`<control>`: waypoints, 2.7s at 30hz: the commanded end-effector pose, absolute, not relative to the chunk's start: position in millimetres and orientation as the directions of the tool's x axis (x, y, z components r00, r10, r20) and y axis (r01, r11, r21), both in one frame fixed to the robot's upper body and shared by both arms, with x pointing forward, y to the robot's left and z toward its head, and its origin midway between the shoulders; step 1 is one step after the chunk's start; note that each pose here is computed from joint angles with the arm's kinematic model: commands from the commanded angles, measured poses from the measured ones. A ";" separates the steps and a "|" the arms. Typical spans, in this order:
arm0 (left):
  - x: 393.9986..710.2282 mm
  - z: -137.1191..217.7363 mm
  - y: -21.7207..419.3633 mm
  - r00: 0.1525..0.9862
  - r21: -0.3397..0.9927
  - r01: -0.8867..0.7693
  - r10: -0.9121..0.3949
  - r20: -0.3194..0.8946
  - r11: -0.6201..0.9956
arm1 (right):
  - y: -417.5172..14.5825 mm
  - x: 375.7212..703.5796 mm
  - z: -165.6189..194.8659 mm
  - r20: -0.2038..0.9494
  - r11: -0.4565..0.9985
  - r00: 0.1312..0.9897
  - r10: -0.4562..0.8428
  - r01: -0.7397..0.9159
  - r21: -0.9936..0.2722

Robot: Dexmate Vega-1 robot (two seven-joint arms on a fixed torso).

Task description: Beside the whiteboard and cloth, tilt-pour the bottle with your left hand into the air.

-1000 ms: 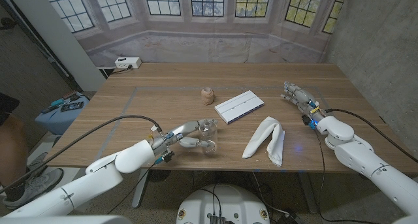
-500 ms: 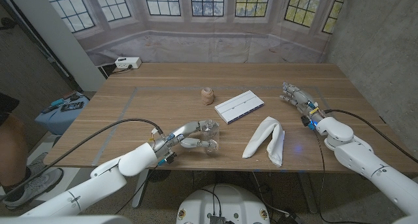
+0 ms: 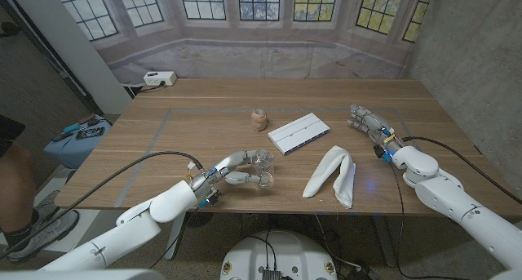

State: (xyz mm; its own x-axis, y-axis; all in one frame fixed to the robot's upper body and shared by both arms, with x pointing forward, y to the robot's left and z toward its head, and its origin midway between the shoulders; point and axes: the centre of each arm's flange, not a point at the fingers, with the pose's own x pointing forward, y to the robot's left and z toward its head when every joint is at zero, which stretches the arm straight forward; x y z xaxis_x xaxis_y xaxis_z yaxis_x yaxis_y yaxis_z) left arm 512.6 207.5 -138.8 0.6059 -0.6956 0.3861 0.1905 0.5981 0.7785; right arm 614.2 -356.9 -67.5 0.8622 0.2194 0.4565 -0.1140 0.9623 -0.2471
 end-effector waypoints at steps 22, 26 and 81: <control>527.7 -112.5 209.4 0.595 0.727 0.238 -0.688 0.414 0.644 | -351.7 623.5 -63.6 0.436 0.962 0.874 0.214 -0.111 -0.251; 525.9 -107.4 207.9 0.598 0.733 0.240 -0.691 0.405 0.637 | -353.4 622.0 -61.8 0.436 0.962 0.874 0.213 -0.109 -0.250; 493.2 -33.3 215.3 0.694 0.850 0.161 -0.670 0.264 0.501 | -351.1 619.9 -29.2 0.456 0.962 0.856 0.245 -0.155 -0.226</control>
State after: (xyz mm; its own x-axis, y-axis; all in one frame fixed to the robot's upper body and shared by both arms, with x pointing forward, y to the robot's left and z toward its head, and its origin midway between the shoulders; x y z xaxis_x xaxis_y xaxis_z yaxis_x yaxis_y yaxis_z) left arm 491.6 215.7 -52.2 0.6793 -0.6677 0.3045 0.1729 0.5489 0.8178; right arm 621.4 -349.3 -32.0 0.8646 0.2585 0.4310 -0.1578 0.9538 -0.2556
